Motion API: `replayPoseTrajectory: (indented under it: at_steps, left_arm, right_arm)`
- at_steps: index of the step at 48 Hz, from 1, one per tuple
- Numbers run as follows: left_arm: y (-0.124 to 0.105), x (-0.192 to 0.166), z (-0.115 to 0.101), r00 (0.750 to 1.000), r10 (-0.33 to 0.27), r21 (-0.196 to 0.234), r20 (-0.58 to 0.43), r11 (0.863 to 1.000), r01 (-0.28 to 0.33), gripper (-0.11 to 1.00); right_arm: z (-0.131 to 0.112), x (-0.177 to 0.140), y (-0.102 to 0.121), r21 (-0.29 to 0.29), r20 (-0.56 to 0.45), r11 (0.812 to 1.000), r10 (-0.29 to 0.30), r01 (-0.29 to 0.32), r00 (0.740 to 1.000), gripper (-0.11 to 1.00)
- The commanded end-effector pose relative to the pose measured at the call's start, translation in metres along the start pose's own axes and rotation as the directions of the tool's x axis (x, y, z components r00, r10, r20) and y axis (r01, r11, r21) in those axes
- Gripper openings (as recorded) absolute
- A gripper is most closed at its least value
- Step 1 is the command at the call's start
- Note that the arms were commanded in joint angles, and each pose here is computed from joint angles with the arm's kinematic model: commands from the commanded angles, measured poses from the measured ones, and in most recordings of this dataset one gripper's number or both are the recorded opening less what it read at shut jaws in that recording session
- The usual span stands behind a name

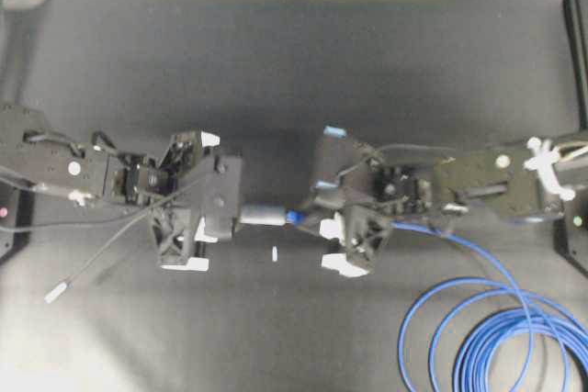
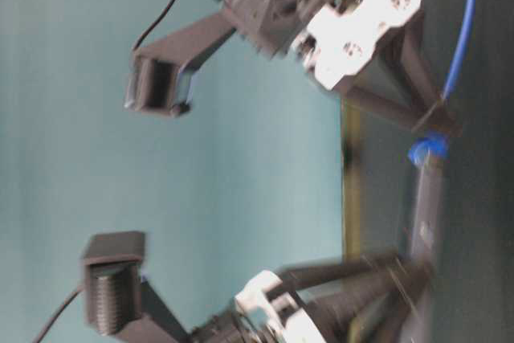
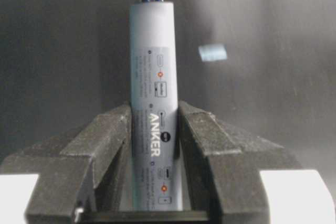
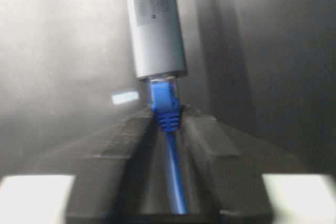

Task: Insert the LAN cable into the hub.
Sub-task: 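Open the right gripper and pull it back from the plugged cable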

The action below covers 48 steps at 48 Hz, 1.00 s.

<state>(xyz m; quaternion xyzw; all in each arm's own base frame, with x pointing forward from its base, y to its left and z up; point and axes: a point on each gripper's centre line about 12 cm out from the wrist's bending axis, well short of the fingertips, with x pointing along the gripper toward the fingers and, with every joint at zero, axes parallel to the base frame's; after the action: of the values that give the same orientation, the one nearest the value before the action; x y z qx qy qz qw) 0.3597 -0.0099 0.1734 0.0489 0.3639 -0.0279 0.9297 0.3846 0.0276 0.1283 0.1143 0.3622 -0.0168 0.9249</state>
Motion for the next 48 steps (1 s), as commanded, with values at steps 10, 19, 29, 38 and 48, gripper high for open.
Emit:
replayPoseTrajectory:
  at_steps: [10, 19, 29, 38, 48]
  left_arm:
    - [0.002, -0.008, 0.007, 0.998, 0.006, 0.002, 0.066, 1.000, -0.007, 0.28]
    - [0.002, -0.010, 0.003, 0.998, 0.007, 0.000, 0.061, 1.000, -0.007, 0.28]
    - [0.000, -0.010, 0.001, 0.998, 0.004, 0.014, 0.058, 1.000, -0.005, 0.28]
    - [-0.001, -0.009, 0.000, 0.998, 0.002, 0.012, 0.061, 1.000, -0.002, 0.28]
    - [0.003, -0.008, 0.000, 0.998, 0.010, -0.008, 0.059, 1.000, -0.009, 0.35]
  right_arm:
    - [-0.003, -0.017, 0.004, 0.044, 0.038, 0.999, 0.019, -0.021, 0.999, 0.87]
    - [-0.011, -0.037, 0.002, 0.065, 0.058, 0.997, 0.025, -0.029, 0.998, 0.87]
    - [-0.021, -0.056, 0.001, 0.061, 0.074, 0.997, 0.036, -0.041, 0.997, 0.87]
    - [-0.026, -0.066, -0.001, 0.061, 0.080, 0.997, 0.038, -0.043, 0.996, 0.87]
    - [-0.028, -0.069, -0.002, 0.064, 0.079, 0.997, 0.036, -0.041, 0.996, 0.87]
